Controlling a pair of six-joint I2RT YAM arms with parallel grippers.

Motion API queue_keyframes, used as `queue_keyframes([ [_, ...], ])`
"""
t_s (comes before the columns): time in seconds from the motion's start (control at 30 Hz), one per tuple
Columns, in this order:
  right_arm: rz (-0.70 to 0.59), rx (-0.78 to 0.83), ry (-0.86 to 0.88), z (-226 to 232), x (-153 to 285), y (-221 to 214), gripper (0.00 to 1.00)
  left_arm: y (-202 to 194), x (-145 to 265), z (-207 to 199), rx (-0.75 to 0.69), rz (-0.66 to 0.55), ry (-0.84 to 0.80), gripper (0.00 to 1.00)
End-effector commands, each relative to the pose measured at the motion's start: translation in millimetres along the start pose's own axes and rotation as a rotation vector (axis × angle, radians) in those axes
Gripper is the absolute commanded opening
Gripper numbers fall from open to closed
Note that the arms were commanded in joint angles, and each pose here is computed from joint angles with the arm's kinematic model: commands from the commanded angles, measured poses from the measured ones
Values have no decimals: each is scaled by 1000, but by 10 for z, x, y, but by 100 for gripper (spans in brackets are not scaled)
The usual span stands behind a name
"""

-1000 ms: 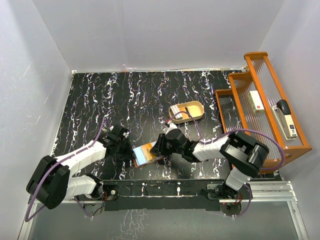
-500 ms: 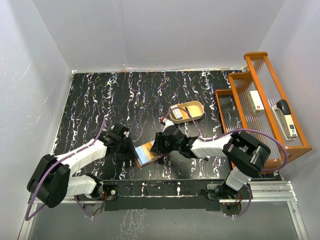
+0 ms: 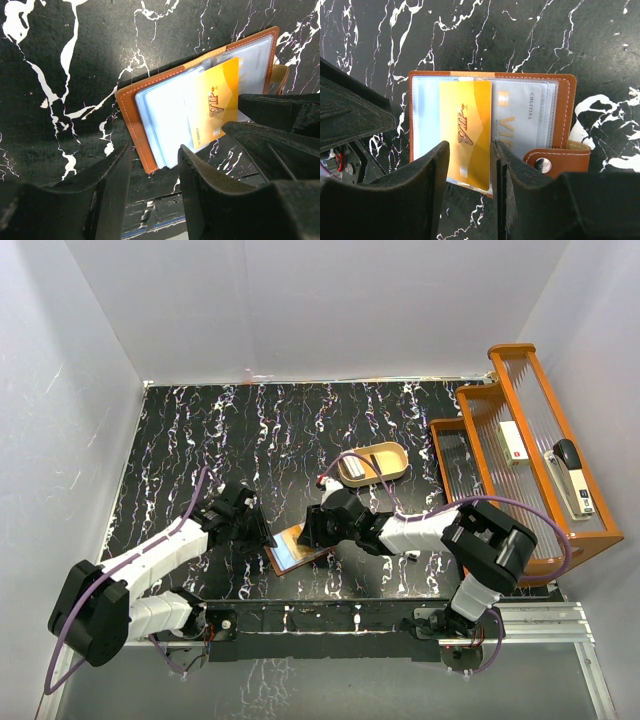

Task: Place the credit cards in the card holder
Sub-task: Insert the credit card into the card holder.

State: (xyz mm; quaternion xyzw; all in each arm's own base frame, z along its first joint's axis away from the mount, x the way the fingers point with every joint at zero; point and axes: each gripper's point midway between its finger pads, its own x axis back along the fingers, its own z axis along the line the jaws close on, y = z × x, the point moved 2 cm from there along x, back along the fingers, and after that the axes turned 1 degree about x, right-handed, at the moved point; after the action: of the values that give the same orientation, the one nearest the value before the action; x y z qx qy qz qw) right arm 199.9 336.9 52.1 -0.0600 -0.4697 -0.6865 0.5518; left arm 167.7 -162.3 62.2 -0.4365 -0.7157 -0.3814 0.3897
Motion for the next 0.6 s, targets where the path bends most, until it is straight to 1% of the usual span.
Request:
queue_keyframes([
  [0.0, -18, 22, 26, 58, -73, 78, 38, 3, -10, 43, 7, -20, 12, 39],
  [0.07, -16, 21, 34, 66, -75, 68, 38, -31, -86, 87, 12, -7, 21, 38],
  [0.1, -15, 21, 39, 74, -74, 65, 38, -45, -124, 73, 6, -2, 1, 38],
  [0.2, -8, 25, 70, 108, -65, 36, 38, -34, -188, -79, -16, -9, -111, 40],
  [0.37, -12, 27, 99, 128, -56, 11, 39, -49, -296, -30, -27, -1, -95, 41],
  [0.47, -8, 24, 139, 185, -60, -2, 39, -85, -344, -58, -27, 8, -137, 41],
  [0.57, -11, 25, 164, 226, -74, 8, 34, -62, -340, -167, -48, 9, -194, 41],
])
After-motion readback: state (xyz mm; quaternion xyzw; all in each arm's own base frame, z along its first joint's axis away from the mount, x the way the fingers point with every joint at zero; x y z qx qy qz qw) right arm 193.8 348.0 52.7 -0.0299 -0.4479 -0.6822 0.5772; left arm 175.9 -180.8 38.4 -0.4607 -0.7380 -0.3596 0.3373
